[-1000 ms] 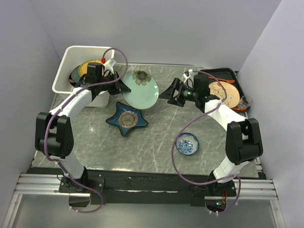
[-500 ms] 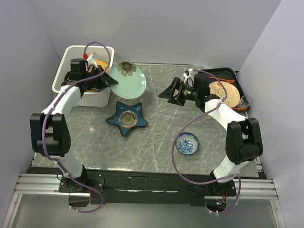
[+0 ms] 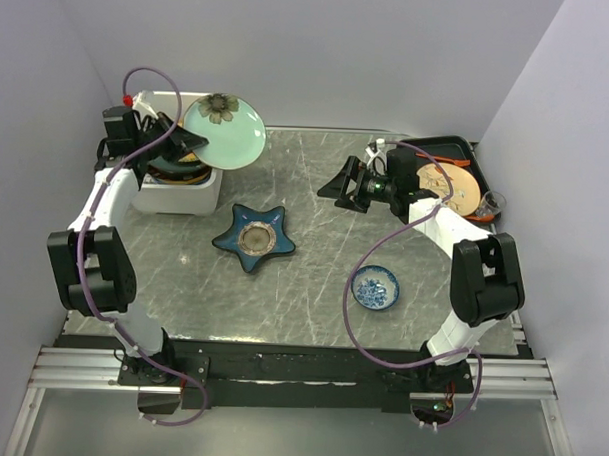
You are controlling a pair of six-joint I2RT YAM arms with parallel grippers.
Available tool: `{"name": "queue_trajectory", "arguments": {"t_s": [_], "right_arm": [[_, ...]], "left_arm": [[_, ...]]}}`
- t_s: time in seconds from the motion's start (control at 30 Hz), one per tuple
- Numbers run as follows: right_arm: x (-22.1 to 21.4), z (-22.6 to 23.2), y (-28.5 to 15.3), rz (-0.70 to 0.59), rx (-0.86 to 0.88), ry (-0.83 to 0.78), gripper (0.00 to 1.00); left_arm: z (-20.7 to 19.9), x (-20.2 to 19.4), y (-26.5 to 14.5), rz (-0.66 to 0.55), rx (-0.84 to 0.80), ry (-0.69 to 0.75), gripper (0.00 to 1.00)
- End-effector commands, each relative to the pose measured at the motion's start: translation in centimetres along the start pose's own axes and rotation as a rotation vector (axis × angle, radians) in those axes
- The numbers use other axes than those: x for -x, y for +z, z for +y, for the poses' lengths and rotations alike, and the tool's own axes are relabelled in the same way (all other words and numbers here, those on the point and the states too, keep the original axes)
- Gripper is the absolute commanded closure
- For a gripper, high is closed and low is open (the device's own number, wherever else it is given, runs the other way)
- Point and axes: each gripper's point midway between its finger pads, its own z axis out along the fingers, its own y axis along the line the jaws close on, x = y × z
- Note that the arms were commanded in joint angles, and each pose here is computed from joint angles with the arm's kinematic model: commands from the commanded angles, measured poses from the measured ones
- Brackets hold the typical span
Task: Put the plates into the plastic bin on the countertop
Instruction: Place the plate in the plastic bin.
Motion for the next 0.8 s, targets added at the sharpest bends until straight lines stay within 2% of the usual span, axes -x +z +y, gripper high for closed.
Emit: {"name": "queue_trajectory", "arguments": {"t_s": [0.0, 0.77], "right_arm": [[1.5, 1.3, -0.2, -0.031, 0.035, -0.051, 0.06], [1.2, 1.1, 0.1, -0.013, 0.040, -0.041, 0.06]], "left_arm": [[-6.6, 6.4, -2.6, -0.188, -0.153, 0.115, 0.99], [0.5, 11.7, -6.2, -0.391, 0.015, 0.001, 0.99]]}}
